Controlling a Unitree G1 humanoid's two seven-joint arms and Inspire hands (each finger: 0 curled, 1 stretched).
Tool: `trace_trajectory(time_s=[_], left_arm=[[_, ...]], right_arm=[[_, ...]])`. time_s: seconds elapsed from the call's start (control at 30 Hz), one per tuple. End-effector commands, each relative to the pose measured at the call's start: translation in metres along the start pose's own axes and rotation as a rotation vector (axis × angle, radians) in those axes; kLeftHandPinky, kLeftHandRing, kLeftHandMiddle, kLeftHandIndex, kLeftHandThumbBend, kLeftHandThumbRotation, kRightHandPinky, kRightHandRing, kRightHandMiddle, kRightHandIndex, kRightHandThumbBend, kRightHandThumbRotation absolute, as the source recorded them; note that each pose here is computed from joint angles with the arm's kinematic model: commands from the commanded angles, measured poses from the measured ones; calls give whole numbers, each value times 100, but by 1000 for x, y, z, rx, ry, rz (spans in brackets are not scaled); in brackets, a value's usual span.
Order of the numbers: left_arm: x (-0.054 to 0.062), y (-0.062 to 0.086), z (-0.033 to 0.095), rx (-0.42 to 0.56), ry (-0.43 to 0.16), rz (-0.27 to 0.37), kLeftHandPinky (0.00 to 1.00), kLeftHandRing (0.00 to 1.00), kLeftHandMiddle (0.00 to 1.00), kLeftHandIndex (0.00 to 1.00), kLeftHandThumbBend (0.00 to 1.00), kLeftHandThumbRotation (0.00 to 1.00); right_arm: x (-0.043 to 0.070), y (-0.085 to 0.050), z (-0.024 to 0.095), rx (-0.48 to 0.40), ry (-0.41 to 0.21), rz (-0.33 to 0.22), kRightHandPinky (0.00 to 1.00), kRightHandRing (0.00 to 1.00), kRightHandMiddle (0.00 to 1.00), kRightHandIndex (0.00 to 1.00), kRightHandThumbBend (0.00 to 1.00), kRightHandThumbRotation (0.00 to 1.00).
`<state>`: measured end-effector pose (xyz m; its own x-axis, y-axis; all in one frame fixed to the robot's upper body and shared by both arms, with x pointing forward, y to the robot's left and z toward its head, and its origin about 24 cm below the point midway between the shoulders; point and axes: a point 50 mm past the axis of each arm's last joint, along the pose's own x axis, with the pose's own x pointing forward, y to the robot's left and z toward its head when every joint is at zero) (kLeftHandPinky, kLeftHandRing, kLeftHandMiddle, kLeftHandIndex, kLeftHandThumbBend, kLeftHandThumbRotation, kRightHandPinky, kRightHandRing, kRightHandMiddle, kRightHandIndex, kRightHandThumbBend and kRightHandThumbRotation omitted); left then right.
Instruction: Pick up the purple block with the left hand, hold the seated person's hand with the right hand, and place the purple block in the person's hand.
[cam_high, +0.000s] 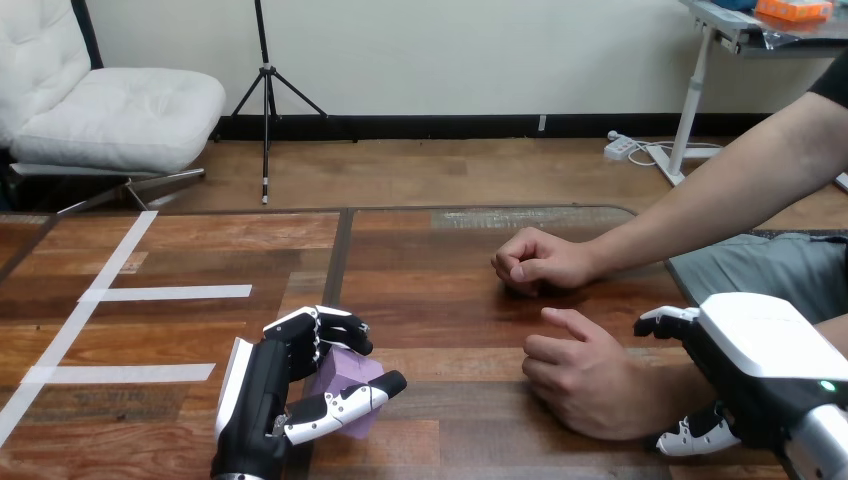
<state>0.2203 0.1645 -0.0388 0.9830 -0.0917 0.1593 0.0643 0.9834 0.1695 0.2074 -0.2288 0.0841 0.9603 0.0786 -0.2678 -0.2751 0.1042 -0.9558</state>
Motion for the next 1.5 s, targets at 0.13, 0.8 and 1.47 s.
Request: trace_trajectory(time_s=[0.13,0.8,1.47], left_arm=[[17,2,19,-6,-126,26,37,45,50,50,85,13],[16,3,19,-12,-126,29,38,45,51,50,85,11],[16,5,20,-5,-135,34,37,45,50,50,85,12]], right_arm=[[15,-12,-1,-70,22,-21,76,79,80,78,83,12],[25,-12,-2,-125,85,10,76,79,80,78,83,9],[35,-9,-3,-158,114,91,77,79,79,78,82,7]])
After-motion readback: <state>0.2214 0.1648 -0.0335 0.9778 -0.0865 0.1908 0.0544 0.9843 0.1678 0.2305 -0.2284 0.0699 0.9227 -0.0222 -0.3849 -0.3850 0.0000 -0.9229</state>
